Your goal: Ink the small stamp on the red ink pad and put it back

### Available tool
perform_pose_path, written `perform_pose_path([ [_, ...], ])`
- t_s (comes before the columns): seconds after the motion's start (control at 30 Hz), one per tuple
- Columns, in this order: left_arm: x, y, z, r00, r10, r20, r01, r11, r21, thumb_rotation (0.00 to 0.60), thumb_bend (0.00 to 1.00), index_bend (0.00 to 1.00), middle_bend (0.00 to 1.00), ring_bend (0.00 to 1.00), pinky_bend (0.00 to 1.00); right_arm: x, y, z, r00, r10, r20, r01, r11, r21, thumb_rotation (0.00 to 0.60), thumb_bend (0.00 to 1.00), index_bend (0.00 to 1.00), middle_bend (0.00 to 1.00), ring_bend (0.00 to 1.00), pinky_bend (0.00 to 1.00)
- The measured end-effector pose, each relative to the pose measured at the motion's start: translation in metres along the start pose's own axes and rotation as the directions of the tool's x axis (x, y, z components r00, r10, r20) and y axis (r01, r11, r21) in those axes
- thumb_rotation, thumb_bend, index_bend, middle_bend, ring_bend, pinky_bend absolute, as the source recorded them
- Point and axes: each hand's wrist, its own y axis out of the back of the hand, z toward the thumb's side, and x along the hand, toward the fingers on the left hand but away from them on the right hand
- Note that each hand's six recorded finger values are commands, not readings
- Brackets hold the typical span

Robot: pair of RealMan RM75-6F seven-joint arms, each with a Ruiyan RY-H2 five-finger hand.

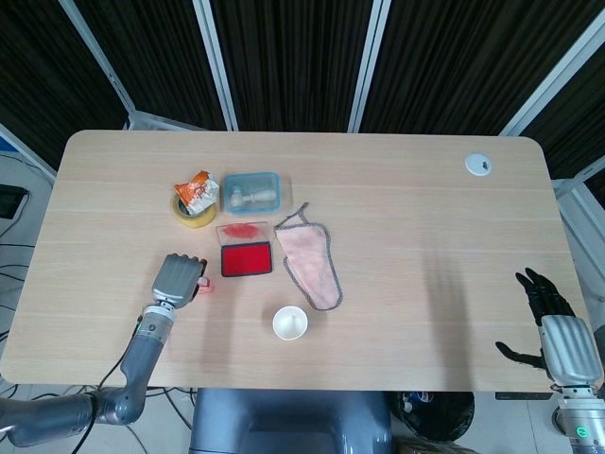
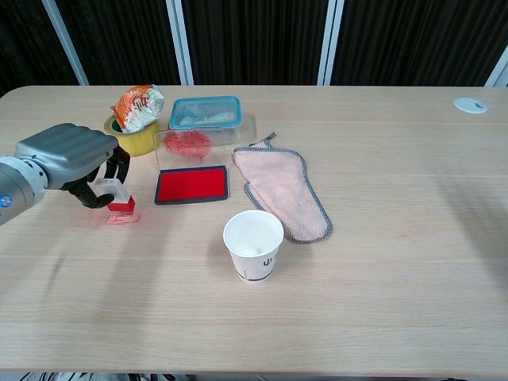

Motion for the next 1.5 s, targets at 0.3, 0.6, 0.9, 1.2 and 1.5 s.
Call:
perform_pose_path([
  [0.3, 0.001, 0.014, 0.004, 0.999, 0.035, -0.014, -0.035, 0.999, -0.034, 0.600, 0.51, 0.75, 0.75, 0.56, 0.60, 0.000, 0.000, 0.000, 1.000, 0.001, 0.000, -0.001, 1.000, -0.003, 0.600, 0.14, 0.00, 0.00, 0.00, 0.18],
  [0.6, 0.017, 0.036, 0.024, 0.998, 0.060, -0.018, -0.061, 0.996, -0.066, 0.600, 0.51, 0.75, 0.75, 0.57, 0.60, 0.000, 0.000, -0.001, 1.000, 0.004, 0.004, -0.004, 1.000, -0.009, 0.600, 0.15, 0.00, 0.00, 0.00, 0.18],
  [0.9, 0.037, 0.047, 0.050, 0.998, 0.028, -0.050, -0.033, 0.994, -0.101, 0.600, 0.51, 0.75, 0.76, 0.58, 0.61, -0.001, 0.000, -0.002, 1.000, 0.012, 0.013, -0.011, 1.000, -0.023, 0.600, 0.16, 0.00, 0.00, 0.00, 0.18],
  [1.2, 0.056, 0.048, 0.067, 0.997, -0.024, -0.067, 0.018, 0.996, -0.090, 0.600, 0.52, 0.75, 0.76, 0.58, 0.61, -0.001, 0.001, -0.003, 1.000, 0.017, 0.017, -0.016, 0.999, -0.035, 0.600, 0.16, 0.00, 0.00, 0.00, 0.18],
  [1.5, 0.068, 0.047, 0.078, 0.998, -0.056, -0.012, 0.055, 0.995, -0.077, 0.600, 0.52, 0.75, 0.76, 0.58, 0.61, -0.002, 0.001, -0.003, 1.000, 0.022, 0.021, -0.022, 0.999, -0.042, 0.600, 0.16, 0.00, 0.00, 0.00, 0.18],
])
